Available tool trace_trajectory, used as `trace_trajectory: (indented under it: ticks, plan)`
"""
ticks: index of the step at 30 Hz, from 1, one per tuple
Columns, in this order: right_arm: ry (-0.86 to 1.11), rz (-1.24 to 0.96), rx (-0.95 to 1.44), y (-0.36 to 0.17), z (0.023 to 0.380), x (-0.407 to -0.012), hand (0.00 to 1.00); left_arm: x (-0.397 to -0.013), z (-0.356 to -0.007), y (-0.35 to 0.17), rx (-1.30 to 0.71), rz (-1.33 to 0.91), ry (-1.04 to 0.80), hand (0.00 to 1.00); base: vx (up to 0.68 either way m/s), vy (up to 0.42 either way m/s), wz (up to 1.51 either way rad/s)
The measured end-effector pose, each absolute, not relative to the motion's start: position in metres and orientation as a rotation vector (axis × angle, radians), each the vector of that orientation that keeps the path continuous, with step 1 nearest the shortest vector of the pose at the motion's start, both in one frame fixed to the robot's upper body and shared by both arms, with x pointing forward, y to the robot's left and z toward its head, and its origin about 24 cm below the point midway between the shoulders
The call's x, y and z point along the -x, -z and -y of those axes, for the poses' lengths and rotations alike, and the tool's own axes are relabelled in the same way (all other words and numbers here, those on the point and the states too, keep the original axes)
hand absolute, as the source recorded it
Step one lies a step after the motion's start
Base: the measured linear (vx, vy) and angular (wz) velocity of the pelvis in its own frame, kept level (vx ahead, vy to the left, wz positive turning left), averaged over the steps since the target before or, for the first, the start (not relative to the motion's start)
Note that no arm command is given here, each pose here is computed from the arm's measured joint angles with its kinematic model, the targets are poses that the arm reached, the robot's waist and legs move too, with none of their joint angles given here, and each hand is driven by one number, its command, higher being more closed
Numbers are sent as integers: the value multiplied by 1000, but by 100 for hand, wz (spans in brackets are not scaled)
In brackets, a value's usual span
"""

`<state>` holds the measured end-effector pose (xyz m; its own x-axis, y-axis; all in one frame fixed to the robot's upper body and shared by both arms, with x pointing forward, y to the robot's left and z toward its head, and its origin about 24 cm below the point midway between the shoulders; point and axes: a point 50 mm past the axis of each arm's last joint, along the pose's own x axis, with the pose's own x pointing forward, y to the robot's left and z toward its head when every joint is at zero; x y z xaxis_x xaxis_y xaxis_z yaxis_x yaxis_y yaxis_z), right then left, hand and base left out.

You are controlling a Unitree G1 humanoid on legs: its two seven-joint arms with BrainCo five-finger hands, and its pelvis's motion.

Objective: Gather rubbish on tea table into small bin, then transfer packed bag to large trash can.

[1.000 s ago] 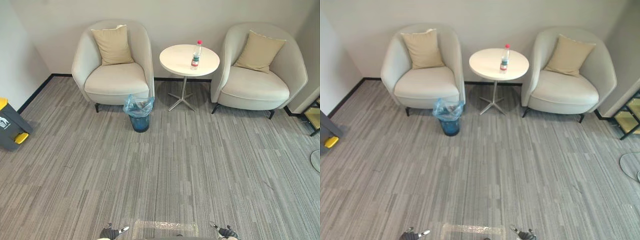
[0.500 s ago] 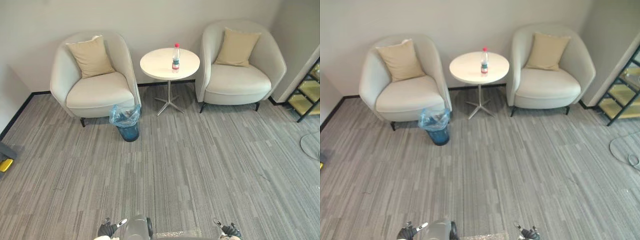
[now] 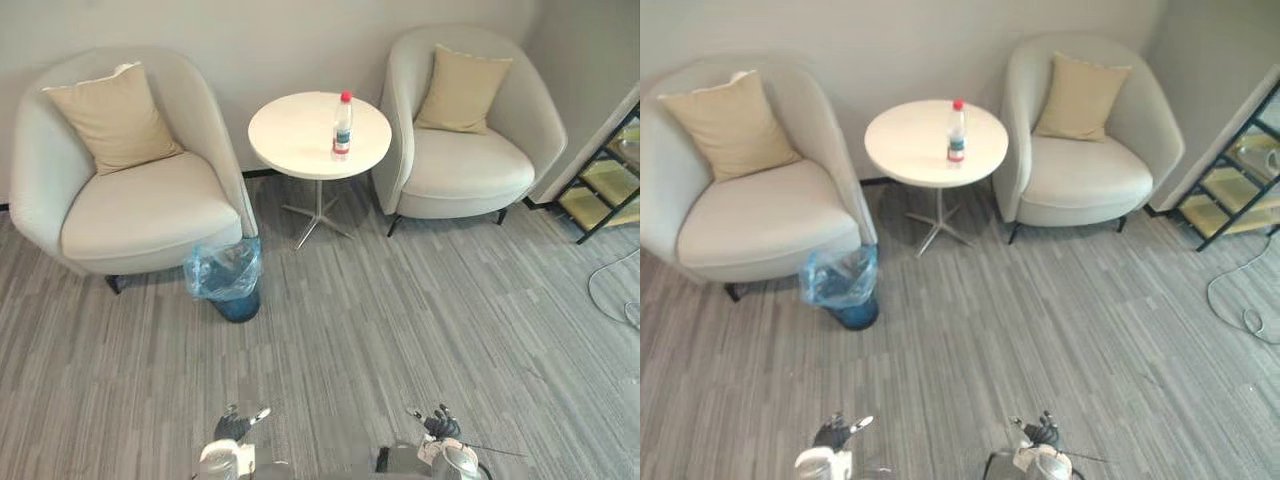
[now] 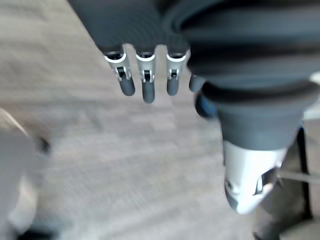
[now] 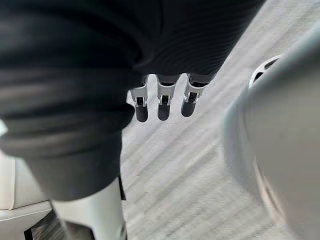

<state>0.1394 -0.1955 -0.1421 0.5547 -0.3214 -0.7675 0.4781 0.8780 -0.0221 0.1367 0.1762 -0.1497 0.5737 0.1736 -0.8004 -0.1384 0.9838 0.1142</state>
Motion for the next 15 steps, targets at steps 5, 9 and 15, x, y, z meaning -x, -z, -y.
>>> trace_trajectory:
  ticks: [5, 9, 15]
  plan:
    - [490, -869, -158, 141, 211, -141, 0, -130, -172, 154, -19, -981, -190, 0, 557, -185, -4]
    - [499, -877, -171, 143, 209, -138, 0, -138, -165, 151, 46, -945, -230, 0, 457, -161, -1]
    - [478, -886, -216, 145, 191, -140, 0, -156, -165, 139, 47, -843, -223, 0, 341, -20, -18]
